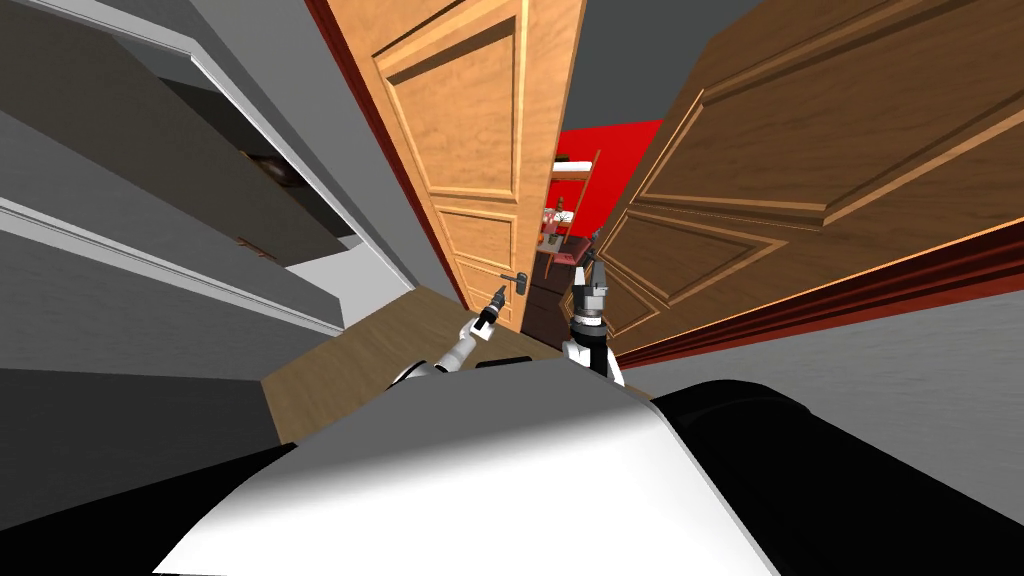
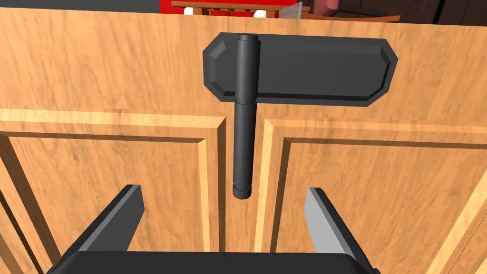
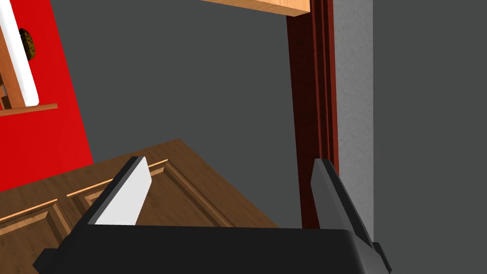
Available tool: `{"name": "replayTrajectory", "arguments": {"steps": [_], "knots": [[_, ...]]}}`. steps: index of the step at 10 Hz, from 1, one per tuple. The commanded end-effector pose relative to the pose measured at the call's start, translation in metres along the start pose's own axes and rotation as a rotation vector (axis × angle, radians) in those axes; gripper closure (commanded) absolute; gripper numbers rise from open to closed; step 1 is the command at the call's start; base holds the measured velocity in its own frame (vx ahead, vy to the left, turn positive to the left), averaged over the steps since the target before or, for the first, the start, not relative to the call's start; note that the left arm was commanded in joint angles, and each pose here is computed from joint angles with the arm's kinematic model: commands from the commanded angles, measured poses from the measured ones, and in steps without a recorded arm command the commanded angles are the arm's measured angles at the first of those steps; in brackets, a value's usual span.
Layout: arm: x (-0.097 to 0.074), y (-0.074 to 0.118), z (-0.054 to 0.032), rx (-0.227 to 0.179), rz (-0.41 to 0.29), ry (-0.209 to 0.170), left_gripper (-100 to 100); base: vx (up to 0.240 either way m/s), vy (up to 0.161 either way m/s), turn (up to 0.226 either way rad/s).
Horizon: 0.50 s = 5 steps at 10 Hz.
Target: Push the door open
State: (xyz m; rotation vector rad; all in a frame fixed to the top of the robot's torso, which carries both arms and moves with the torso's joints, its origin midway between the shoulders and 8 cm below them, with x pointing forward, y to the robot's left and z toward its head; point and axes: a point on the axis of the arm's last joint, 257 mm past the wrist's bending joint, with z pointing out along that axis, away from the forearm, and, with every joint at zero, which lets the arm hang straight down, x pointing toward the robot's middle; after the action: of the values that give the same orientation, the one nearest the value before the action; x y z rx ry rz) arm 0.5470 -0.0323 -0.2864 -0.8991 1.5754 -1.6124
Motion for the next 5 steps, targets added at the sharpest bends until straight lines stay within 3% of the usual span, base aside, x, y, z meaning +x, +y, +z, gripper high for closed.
{"name": "replayTrajectory", "arguments": {"steps": [1,2,5], "knots": [[0.0,0.0,0.0,0.0,0.0,0.0,-100,0.034,0.048,-0.016],[-0.013,0.005,-0.004,-0.009,0.019,-0.011,-100,0.087,-0.037,-0.031],[-0.023,0.008,-0.0076,-0.015,0.031,-0.023,-100,0.168,-0.089,-0.024]]}}
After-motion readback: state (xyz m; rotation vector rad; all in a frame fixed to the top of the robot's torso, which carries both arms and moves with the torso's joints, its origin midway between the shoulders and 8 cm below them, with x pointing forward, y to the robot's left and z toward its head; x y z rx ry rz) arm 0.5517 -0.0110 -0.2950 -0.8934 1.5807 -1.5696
